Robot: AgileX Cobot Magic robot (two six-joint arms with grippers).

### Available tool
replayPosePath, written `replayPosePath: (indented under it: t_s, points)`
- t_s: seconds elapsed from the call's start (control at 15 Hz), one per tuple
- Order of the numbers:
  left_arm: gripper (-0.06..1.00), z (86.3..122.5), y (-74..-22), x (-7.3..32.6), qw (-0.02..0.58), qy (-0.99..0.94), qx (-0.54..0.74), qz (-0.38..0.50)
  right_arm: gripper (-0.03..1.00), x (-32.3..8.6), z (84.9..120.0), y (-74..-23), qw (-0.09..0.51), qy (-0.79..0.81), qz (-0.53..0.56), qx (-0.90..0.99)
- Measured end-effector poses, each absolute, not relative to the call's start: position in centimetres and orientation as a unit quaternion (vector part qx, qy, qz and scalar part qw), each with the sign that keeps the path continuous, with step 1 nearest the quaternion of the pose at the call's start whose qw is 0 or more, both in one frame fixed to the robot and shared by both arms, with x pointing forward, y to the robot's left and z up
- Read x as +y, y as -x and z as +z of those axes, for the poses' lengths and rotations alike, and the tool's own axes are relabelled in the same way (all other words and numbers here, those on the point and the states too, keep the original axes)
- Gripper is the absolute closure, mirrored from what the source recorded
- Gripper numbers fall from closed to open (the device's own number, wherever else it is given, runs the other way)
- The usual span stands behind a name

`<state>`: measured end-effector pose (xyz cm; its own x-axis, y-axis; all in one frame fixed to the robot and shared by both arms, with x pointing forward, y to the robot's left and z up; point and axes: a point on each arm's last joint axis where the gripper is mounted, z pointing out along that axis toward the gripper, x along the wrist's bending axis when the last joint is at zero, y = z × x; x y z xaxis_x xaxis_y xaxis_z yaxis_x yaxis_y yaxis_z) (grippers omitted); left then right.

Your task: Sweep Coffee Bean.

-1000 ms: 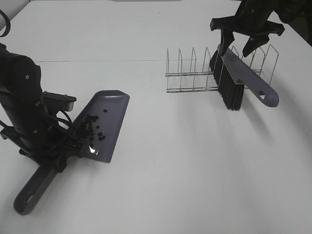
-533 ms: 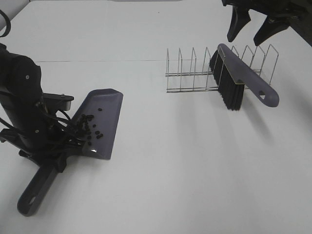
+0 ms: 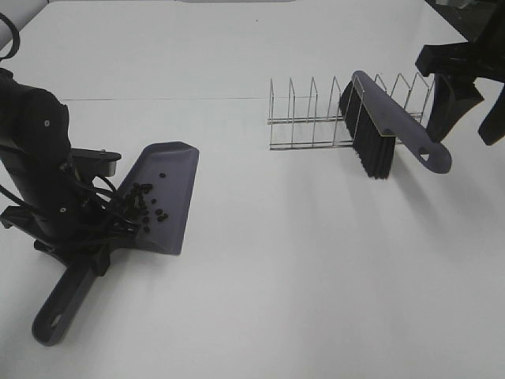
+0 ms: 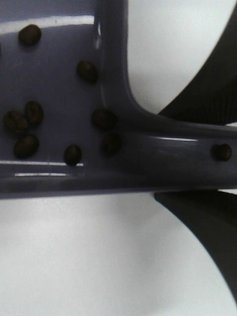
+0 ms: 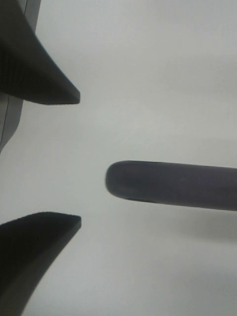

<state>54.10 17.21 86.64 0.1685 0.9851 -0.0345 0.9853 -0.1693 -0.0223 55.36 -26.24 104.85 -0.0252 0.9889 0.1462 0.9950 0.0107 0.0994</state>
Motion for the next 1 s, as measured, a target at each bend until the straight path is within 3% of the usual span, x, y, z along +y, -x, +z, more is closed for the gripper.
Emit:
replayPosePath:
  t_s: [0.2, 0.4, 0.6, 0.8, 1.0]
  points:
    - [0.59, 86.9, -54.6, 17.0, 0.01, -0.765, 0.644, -0.016, 0.42, -26.4, 106.1, -53.0, 0.007, 0.696, -0.099, -0.711]
    - [0.33, 87.3, -55.7, 16.6, 0.0, -0.768, 0.64, -0.02, 0.42, -26.6, 108.3, -50.5, -0.018, 0.693, -0.128, -0.709]
    - [0.31, 88.9, -55.7, 16.8, -0.024, -0.784, 0.619, -0.017, 0.42, -26.8, 109.4, -48.4, -0.033, 0.692, -0.145, -0.706]
    - [0.31, 93.9, -55.5, 17.4, 0.019, -0.794, 0.607, 0.017, 0.42, -27.0, 109.2, -45.4, -0.037, 0.692, -0.149, -0.706]
    - [0.31, 97.3, -55.7, 20.7, 0.056, -0.77, 0.635, 0.03, 0.42, -27.2, 109.4, -42.9, -0.046, 0.69, -0.16, -0.704]
